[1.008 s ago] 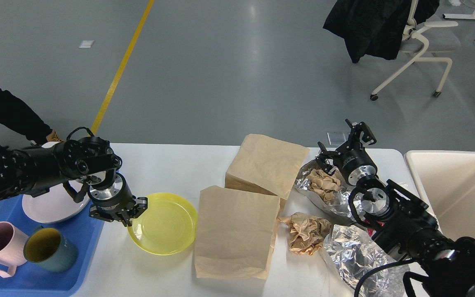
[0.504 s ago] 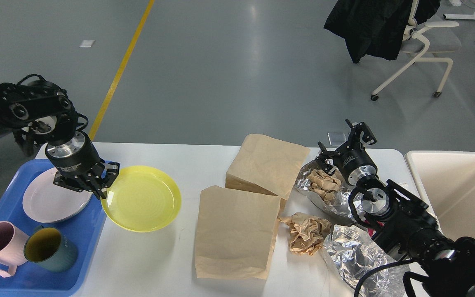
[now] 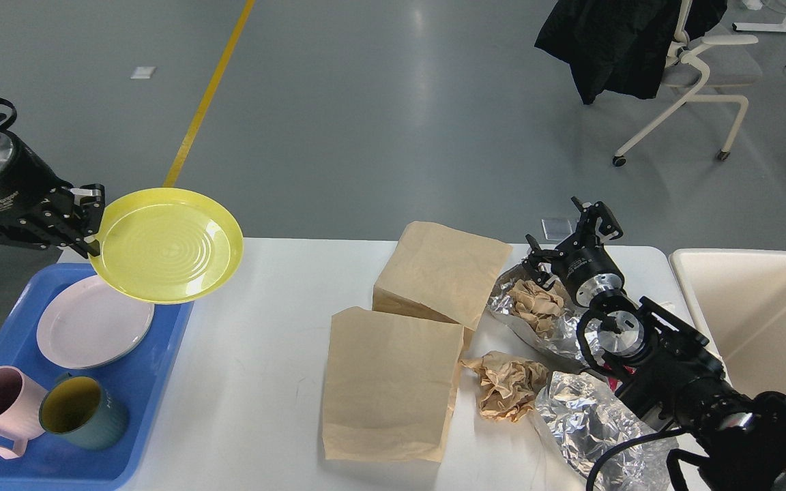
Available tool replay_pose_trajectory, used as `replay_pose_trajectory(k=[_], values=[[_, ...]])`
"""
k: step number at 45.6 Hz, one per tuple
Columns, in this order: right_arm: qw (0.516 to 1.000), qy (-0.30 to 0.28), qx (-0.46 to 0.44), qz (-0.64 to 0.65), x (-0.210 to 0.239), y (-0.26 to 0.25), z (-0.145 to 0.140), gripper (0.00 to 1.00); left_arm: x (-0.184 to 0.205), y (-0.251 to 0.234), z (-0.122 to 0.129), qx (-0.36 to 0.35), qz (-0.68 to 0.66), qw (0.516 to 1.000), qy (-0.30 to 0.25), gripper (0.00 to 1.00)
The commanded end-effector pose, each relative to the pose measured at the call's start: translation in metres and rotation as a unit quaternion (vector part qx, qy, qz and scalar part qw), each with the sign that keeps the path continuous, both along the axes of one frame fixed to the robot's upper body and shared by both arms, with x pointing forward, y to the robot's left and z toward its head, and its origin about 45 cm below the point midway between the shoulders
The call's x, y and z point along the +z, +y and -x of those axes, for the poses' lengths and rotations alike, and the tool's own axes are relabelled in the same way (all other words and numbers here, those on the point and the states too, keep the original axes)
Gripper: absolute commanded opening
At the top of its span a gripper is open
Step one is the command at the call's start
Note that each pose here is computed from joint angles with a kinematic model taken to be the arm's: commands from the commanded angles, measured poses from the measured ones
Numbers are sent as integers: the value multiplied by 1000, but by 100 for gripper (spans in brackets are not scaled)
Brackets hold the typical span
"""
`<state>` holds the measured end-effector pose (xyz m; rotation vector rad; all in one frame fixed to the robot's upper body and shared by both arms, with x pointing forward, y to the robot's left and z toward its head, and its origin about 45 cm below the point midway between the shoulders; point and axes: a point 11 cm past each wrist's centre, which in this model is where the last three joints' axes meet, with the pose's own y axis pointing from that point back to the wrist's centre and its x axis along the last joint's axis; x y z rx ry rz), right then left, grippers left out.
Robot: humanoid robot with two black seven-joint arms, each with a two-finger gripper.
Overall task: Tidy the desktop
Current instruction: 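Lift the yellow plate and carry it over the blue tray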
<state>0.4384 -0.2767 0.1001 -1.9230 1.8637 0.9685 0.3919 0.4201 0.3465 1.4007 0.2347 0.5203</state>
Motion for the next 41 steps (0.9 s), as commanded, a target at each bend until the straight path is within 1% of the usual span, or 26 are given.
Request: replay_pose_trajectory(k=[1,7,19,25,31,41], values=[[1000,0,0,0,0,0,0,100,-8,32,16,45,29,999,-8,0],[1000,0,0,0,0,0,0,100,-11,63,21,96,52,993,-37,0],[1000,0,0,0,0,0,0,100,-44,104,25,179,80,978,-64,0],[1000,0,0,0,0,0,0,100,-57,119,33,204,78,974,-64,0],[1000,0,0,0,0,0,0,100,-76,140,48,237,61,968,-53,0],[1000,0,0,0,0,0,0,100,-98,155,54,264,31,963,-45,0]])
